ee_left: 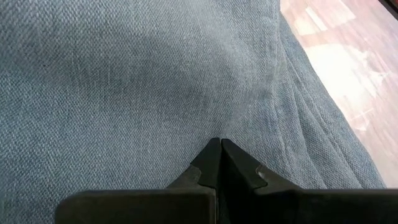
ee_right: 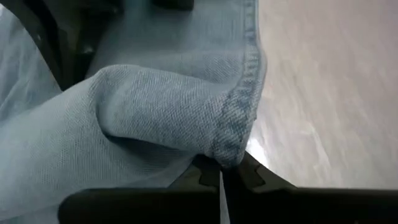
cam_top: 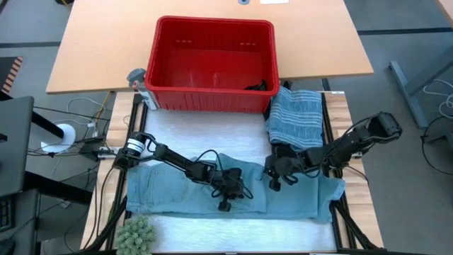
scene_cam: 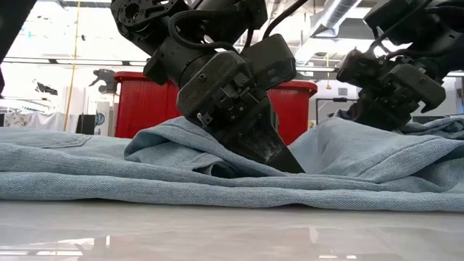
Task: Fold Laundry from Bin
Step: Fold the light blue pants
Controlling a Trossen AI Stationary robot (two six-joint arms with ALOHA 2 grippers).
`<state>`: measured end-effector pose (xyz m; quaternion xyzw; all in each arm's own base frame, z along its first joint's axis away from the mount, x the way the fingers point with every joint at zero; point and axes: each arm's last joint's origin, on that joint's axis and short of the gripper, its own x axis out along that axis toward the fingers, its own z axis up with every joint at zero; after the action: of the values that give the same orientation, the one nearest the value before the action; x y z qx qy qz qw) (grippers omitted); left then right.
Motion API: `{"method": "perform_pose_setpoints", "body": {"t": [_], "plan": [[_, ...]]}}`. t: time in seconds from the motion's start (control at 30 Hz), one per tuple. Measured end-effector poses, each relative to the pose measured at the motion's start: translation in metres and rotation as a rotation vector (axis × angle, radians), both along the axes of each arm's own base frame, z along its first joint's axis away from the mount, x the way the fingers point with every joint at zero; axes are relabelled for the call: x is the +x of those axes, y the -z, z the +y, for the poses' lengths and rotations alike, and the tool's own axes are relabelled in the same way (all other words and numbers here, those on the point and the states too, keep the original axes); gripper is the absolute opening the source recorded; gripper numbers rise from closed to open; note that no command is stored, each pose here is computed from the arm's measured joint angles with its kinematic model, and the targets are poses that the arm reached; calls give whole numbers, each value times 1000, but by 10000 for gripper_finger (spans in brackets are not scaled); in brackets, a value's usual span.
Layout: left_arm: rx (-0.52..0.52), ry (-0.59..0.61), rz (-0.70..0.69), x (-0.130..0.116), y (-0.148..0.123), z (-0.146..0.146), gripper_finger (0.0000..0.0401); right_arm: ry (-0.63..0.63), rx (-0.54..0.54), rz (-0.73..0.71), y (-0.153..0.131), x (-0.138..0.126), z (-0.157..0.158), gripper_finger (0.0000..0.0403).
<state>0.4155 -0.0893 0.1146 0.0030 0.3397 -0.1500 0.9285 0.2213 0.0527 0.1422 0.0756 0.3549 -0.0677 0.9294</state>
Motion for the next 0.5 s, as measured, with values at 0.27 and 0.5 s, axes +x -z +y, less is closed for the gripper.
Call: {"method": "perform_pose_setpoints", "body": {"t": [0.27, 0.5], "plan": [[-5, -6, 3, 0, 0, 0, 0, -16, -99, 71, -20, 13, -5, 25], [-7, -17, 13, 0, 1, 1, 0, -65, -240, 162, -48, 26, -18, 25]]}}
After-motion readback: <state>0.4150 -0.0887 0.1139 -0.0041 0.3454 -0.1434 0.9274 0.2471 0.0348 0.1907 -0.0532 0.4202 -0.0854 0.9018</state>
